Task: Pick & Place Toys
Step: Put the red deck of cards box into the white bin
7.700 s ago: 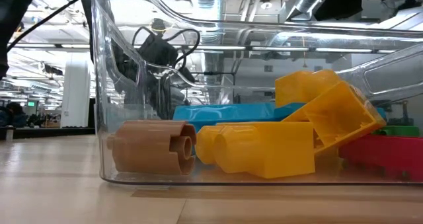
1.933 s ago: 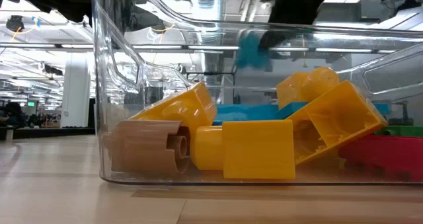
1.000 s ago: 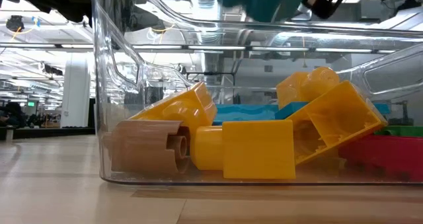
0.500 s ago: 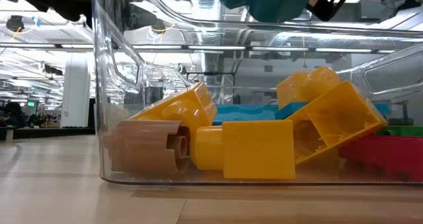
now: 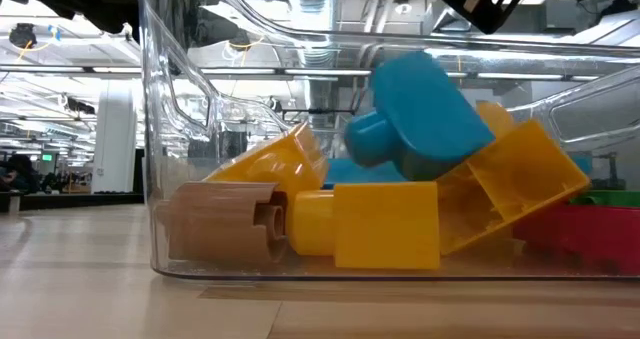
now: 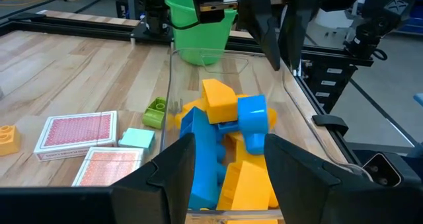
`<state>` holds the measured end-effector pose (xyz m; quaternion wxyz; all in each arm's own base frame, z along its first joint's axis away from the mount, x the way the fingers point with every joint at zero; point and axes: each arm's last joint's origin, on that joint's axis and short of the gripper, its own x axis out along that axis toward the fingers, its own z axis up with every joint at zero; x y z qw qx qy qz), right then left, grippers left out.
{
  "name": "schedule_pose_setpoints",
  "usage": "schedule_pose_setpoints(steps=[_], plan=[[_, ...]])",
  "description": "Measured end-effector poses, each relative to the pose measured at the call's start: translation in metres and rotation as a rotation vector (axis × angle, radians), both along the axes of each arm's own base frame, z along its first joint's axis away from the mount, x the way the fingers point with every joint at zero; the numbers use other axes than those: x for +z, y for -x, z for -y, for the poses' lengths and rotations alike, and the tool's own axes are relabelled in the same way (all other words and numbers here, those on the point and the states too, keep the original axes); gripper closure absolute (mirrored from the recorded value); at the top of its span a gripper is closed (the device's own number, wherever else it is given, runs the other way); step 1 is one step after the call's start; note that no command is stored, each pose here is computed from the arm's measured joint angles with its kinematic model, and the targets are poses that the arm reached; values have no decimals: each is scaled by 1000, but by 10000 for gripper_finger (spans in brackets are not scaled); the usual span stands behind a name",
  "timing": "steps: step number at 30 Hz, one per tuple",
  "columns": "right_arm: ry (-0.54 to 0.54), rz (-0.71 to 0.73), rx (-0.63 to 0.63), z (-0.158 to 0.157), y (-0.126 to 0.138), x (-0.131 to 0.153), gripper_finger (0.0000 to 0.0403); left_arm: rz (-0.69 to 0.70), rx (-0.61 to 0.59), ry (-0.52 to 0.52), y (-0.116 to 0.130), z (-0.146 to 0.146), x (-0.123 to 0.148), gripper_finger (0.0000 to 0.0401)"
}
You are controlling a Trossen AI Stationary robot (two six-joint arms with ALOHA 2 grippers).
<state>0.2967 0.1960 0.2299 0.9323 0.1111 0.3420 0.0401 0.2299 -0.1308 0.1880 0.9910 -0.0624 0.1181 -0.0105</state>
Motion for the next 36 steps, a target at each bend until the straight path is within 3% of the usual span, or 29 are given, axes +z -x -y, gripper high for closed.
schedule_pose_setpoints(steps=[7, 12, 16, 21, 29, 36], plan=[[3, -4, -1, 0, 0, 0, 257, 0, 0, 0, 0, 0, 0, 225], [15, -8, -35, 3, 3, 2, 226, 0, 0, 0, 0, 0, 0, 225], [56, -17, -107, 7, 8, 4, 214, 0, 1, 0, 0, 0, 0, 225], [150, -26, -289, 19, 18, 6, 197, -1, 1, -1, 0, 0, 0, 225], [228, -97, -600, 81, 2, 1, 140, 3, 12, -2, 0, -1, 0, 225], [153, -236, -676, 157, -18, -2, 79, 4, 14, -2, 0, -1, 0, 225]])
